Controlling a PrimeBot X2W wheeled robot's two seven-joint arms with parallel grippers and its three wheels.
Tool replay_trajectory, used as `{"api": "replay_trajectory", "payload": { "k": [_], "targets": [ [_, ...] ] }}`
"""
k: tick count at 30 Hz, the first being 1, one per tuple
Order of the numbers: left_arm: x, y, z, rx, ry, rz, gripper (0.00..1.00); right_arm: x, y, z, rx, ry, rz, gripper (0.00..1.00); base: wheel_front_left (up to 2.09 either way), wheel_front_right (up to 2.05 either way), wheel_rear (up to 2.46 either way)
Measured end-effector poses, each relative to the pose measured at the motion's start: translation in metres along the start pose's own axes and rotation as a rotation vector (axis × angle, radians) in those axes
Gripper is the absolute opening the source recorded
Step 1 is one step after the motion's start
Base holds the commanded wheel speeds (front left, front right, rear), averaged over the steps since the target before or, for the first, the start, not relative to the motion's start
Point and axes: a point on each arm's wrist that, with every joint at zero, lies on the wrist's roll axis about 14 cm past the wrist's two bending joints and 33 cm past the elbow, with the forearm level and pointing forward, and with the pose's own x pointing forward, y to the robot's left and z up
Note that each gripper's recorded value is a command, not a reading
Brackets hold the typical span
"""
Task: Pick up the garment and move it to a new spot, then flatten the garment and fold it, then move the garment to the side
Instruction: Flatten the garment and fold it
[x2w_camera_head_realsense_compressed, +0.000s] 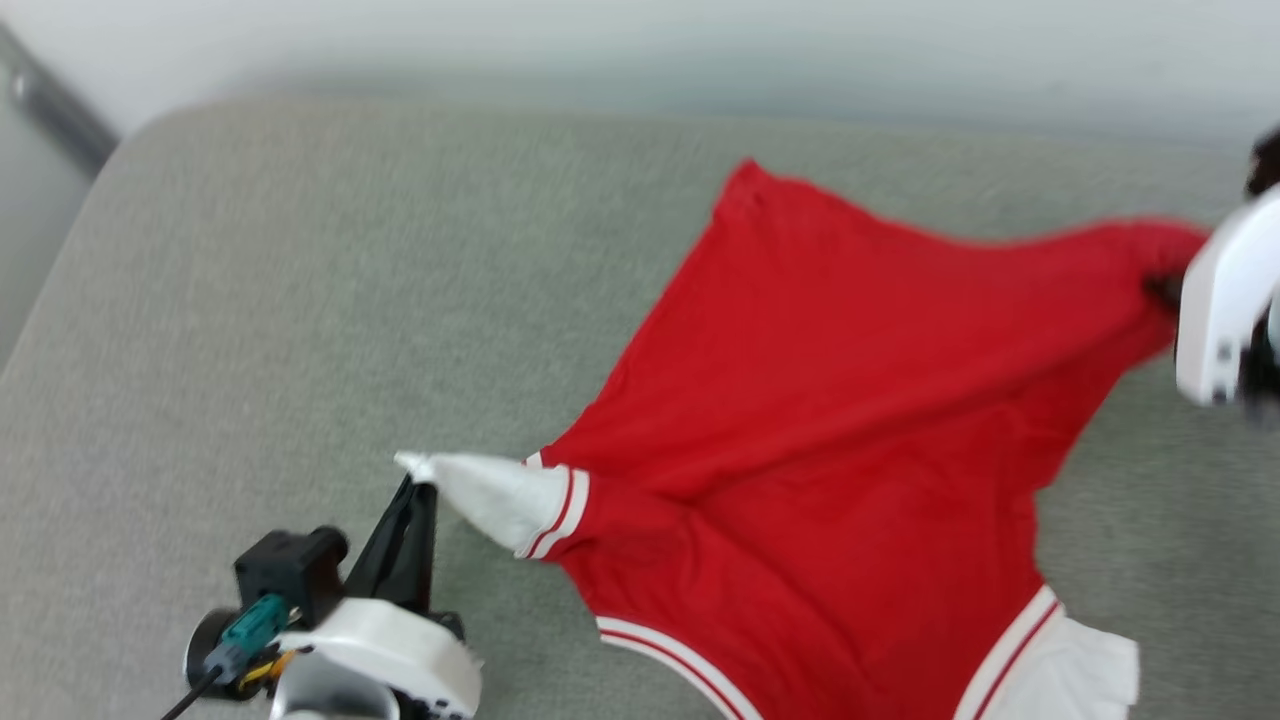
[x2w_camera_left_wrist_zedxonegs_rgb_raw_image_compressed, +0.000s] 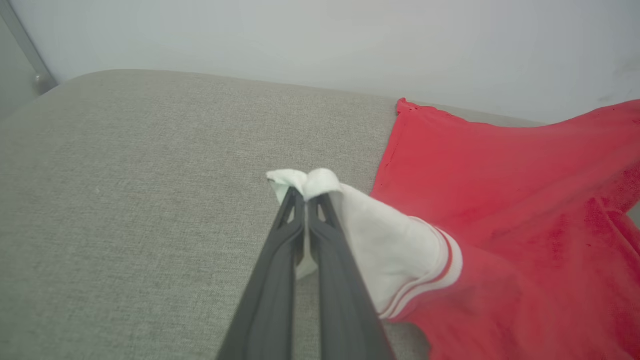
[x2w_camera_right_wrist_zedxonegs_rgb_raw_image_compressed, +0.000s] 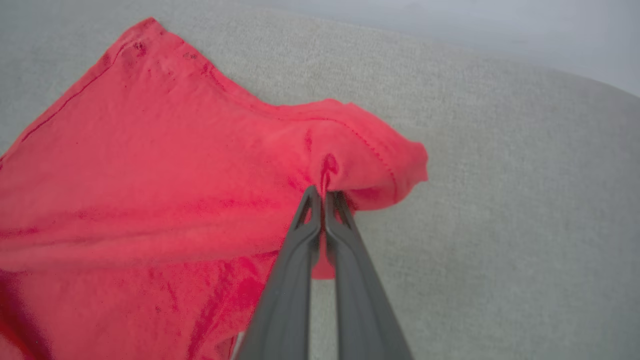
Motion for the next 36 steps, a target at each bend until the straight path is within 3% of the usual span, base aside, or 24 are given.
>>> {"api": "replay_trajectory", "payload": {
  "k": [6, 9, 16, 17, 19, 22, 25, 31, 36],
  "targets": [
    [-0.021, 0.014, -0.007, -0.023, 0.030, 0.040, 0.00, -0.068, -0.024, -0.082, 0.033, 0.076, -0.066, 0.00, 0.00, 0.00, 0.00],
    [-0.025, 0.014, -0.010, -0.010, 0.044, 0.033, 0.00, -0.100, -0.027, -0.131, 0.115, 0.113, -0.089, 0.00, 0.00, 0.00, 0.00],
    [-0.034, 0.012, -0.013, -0.018, 0.050, 0.033, 0.00, -0.151, 0.017, -0.259, 0.322, 0.300, -0.074, 0.00, 0.00, 0.00, 0.00],
    [-0.035, 0.010, -0.013, -0.020, 0.049, 0.030, 0.00, -0.156, 0.027, -0.270, 0.359, 0.311, -0.061, 0.05, 0.00, 0.00, 0.00],
    [-0.036, 0.009, -0.011, -0.020, 0.044, 0.024, 0.00, -0.163, 0.041, -0.286, 0.410, 0.320, -0.049, 1.00, 0.00, 0.00, 0.00],
    [-0.037, 0.005, -0.013, -0.014, 0.048, 0.014, 0.00, -0.166, 0.044, -0.288, 0.460, 0.268, -0.069, 1.00, 0.00, 0.00, 0.00],
    [-0.038, -0.001, -0.011, -0.008, 0.045, -0.002, 0.00, -0.165, 0.033, -0.268, 0.478, 0.122, -0.113, 1.00, 0.00, 0.00, 0.00],
    [-0.034, -0.012, -0.002, -0.002, 0.018, -0.028, 0.00, -0.165, -0.005, -0.197, 0.470, -0.281, -0.220, 1.00, 0.00, 0.00, 0.00],
    [-0.024, -0.020, 0.010, 0.001, -0.014, -0.048, 0.00, -0.157, -0.026, -0.143, 0.439, -0.488, -0.250, 1.00, 0.00, 0.00, 0.00]
  ]
}}
